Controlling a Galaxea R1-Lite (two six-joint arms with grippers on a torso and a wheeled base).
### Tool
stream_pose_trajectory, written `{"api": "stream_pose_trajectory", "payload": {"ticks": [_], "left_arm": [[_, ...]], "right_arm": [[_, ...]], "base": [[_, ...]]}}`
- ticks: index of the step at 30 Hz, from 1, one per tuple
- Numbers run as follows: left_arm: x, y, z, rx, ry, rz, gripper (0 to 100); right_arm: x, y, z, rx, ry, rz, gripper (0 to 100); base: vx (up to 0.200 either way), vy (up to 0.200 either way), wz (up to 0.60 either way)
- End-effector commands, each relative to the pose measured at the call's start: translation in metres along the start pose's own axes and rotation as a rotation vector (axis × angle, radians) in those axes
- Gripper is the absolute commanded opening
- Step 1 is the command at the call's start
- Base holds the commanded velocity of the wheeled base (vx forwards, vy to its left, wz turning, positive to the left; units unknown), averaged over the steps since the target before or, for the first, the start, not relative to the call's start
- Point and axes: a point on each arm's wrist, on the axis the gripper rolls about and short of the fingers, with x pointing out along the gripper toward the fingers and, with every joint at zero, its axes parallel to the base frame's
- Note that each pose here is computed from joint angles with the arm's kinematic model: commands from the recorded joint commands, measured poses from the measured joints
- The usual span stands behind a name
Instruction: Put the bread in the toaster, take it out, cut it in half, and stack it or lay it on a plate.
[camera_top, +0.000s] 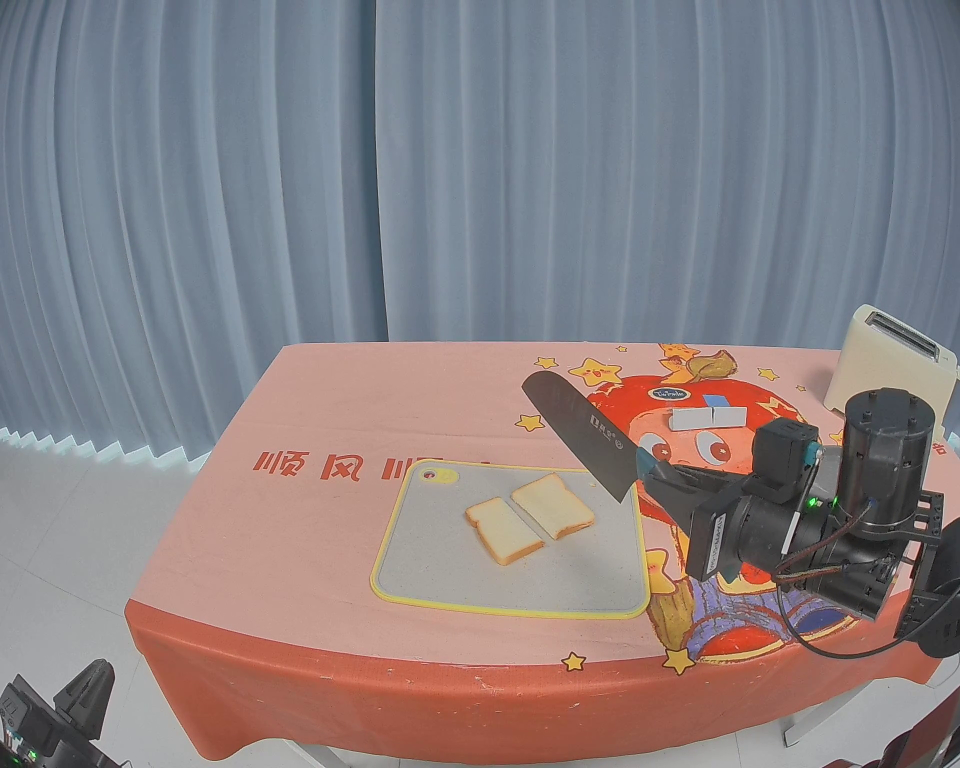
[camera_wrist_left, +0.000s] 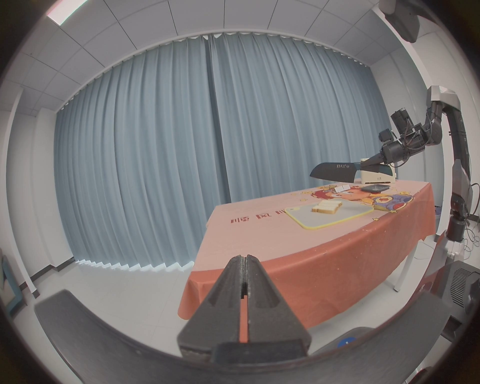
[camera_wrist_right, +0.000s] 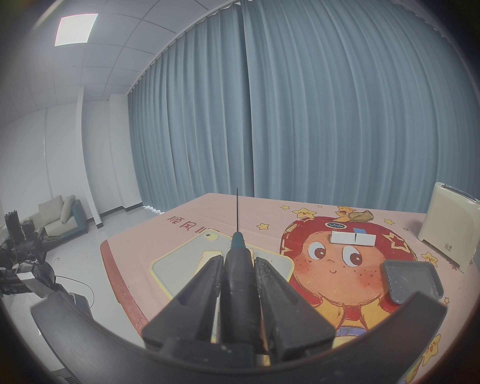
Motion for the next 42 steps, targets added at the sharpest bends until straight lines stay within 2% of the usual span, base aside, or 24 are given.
{"api": "stream_pose_trajectory", "payload": {"ticks": [1, 8, 9, 14, 17, 18, 21, 33, 34, 38, 42], "left_arm": [[-0.006, -0.002, -0.006, 0.006, -0.058, 0.016, 0], [-0.011, -0.003, -0.008, 0.024, -0.113, 0.035, 0], [-0.012, -0.004, -0.01, 0.005, -0.121, 0.038, 0], [-0.017, -0.004, -0.013, 0.006, -0.168, 0.039, 0], [-0.017, -0.004, -0.013, 0.003, -0.171, 0.041, 0], [-0.017, -0.004, -0.013, -0.006, -0.169, 0.052, 0], [-0.017, -0.003, -0.015, -0.07, -0.141, 0.123, 0], [-0.016, -0.002, -0.017, -0.115, -0.128, 0.138, 0], [-0.016, -0.002, -0.017, -0.132, -0.128, 0.154, 0], [-0.016, -0.002, -0.017, -0.138, -0.127, 0.164, 0], [-0.016, -0.003, -0.017, -0.116, -0.128, 0.127, 0]], "right_arm": [[-0.003, 0.001, 0.003, 0.001, -0.014, 0.006, 0], [-0.005, 0.001, 0.003, 0.002, -0.016, 0.008, 0], [-0.005, 0.001, 0.002, 0.001, -0.015, 0.008, 0], [-0.005, 0.001, 0.003, 0.002, -0.015, 0.007, 0], [-0.005, 0.001, 0.002, 0.001, -0.014, 0.006, 0], [-0.005, 0.001, 0.002, 0.001, -0.014, 0.006, 0], [-0.005, 0.001, 0.002, 0.001, -0.012, 0.008, 0], [-0.005, 0.001, 0.002, 0.001, -0.013, 0.009, 0], [-0.005, 0.002, 0.001, -0.001, -0.012, 0.012, 0], [-0.005, 0.002, 0.001, -0.001, -0.009, 0.012, 0], [-0.006, 0.002, 0.001, -0.001, -0.012, 0.012, 0]], "base": [[0.0, 0.0, 0.0], [0.0, 0.0, 0.0], [0.0, 0.0, 0.0], [0.0, 0.0, 0.0], [0.0, 0.0, 0.0], [0.0, 0.0, 0.0], [0.0, 0.0, 0.0], [0.0, 0.0, 0.0], [0.0, 0.0, 0.0], [0.0, 0.0, 0.0], [0.0, 0.0, 0.0]]}}
